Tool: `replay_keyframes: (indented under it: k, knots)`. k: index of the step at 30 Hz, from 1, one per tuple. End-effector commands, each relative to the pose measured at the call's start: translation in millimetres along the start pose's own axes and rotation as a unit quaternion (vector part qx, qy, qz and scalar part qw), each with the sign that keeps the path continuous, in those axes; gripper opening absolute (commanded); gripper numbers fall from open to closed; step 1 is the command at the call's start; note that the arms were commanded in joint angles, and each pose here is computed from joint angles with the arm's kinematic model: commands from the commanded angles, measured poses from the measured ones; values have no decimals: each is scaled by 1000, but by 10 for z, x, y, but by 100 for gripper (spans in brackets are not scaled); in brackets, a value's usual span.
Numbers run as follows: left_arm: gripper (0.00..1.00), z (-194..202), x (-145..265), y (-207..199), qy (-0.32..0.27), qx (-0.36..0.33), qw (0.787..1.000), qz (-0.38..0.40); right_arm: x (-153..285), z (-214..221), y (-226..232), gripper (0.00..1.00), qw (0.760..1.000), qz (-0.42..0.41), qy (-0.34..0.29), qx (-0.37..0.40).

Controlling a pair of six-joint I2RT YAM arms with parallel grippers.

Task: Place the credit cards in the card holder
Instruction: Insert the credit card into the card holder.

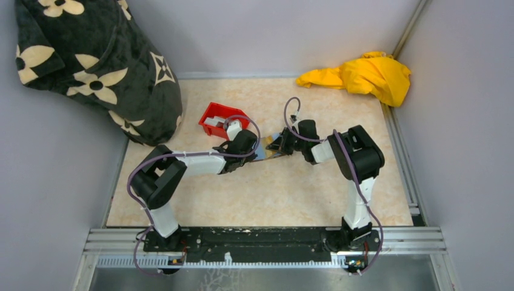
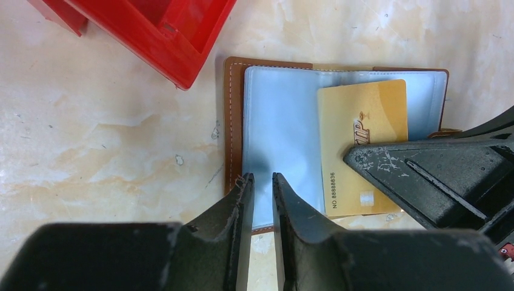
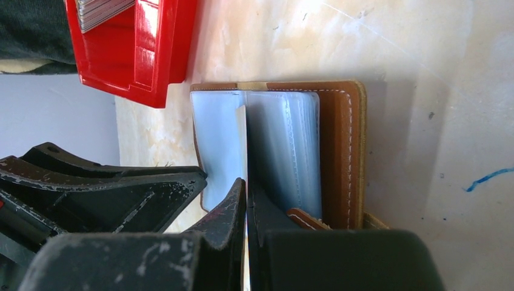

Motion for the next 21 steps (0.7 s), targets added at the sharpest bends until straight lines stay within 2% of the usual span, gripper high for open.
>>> replay_keyframes:
  k: [1, 21]
  knots:
    - [26, 469, -46, 913, 78, -82, 983, -141, -26, 223, -255, 0, 999, 40, 33, -16]
    - [23, 620, -59, 916, 109, -82, 982, -134, -135, 275, -170, 0, 999, 18, 27, -36]
Point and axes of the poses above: each gripper's point midway between its finger pads, its own x axis back along the fingers, its own y axis along the line the jaws close on, z = x × y, the point moved 1 cm from there along x, back along the fingers
